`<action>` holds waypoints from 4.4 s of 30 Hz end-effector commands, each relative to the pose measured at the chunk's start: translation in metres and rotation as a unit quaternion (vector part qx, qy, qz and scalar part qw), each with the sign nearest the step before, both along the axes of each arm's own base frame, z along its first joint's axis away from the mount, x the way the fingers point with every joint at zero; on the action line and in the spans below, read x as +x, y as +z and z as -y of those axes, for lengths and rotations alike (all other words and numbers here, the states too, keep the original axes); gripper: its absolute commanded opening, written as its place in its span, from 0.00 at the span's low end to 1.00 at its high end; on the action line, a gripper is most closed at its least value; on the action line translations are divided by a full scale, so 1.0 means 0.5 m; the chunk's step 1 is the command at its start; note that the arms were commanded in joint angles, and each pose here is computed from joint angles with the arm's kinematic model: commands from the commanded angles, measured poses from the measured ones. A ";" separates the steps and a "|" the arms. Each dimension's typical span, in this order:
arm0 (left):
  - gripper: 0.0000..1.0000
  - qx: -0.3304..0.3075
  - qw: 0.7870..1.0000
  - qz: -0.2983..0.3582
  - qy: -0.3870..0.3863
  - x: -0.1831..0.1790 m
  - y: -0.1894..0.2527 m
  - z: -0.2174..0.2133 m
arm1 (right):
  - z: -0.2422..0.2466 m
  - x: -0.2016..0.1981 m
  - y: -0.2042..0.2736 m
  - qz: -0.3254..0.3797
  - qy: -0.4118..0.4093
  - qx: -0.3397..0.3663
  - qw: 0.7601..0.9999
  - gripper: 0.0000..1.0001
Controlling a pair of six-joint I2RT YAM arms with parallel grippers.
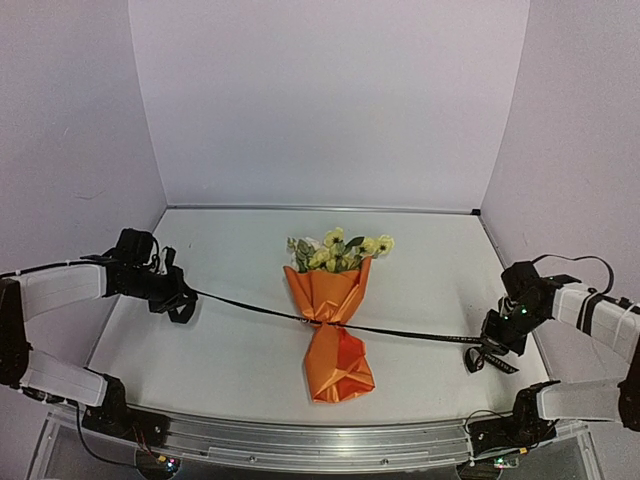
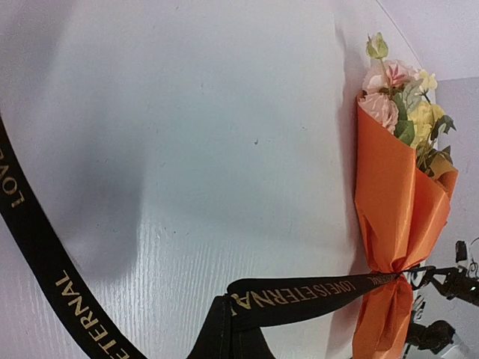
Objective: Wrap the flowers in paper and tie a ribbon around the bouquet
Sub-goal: Tie the ribbon around the folded bouquet, then cross the ribbon over the folded bouquet.
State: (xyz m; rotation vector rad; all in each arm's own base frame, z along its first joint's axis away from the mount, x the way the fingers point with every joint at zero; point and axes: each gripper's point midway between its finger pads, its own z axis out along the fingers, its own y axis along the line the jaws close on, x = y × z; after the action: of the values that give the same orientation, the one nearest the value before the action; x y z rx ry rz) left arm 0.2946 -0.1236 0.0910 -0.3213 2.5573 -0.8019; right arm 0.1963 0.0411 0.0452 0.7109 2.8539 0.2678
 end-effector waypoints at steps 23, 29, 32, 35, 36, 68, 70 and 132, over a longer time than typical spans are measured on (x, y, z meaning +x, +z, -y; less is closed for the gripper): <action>0.63 0.184 0.891 0.300 -0.287 0.056 0.160 0.191 | -0.076 0.089 0.116 0.094 0.208 -0.093 0.969 0.73; 0.59 0.280 0.759 0.348 -0.474 0.045 0.051 0.259 | -0.122 0.122 0.121 0.138 0.239 -0.070 0.959 0.73; 0.57 0.329 0.724 0.325 -0.512 0.062 -0.009 0.244 | -0.131 0.124 0.122 0.144 0.245 -0.063 0.957 0.73; 0.56 0.374 0.698 0.309 -0.526 0.077 -0.061 0.222 | -0.131 0.123 0.120 0.149 0.246 -0.064 0.956 0.73; 0.56 0.385 0.693 0.306 -0.527 0.082 -0.068 0.217 | -0.130 0.122 0.116 0.149 0.246 -0.064 0.956 0.73; 0.00 0.287 0.702 0.433 -0.487 0.015 0.129 0.343 | -0.146 0.127 0.094 0.138 0.254 -0.048 0.956 0.68; 0.00 0.265 0.697 0.441 -0.499 -0.022 0.147 0.374 | -0.152 0.127 0.094 0.137 0.257 -0.041 0.956 0.68; 0.00 0.138 0.702 0.522 -0.464 -0.214 0.268 0.420 | -0.763 0.100 0.233 0.521 0.546 0.021 0.656 0.00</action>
State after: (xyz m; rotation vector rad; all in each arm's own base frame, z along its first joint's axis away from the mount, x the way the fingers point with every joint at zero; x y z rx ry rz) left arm 0.1807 -0.3341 0.2314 1.2795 1.4899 -0.6091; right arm 0.2544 0.4398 0.1405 -1.0425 1.7428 0.6211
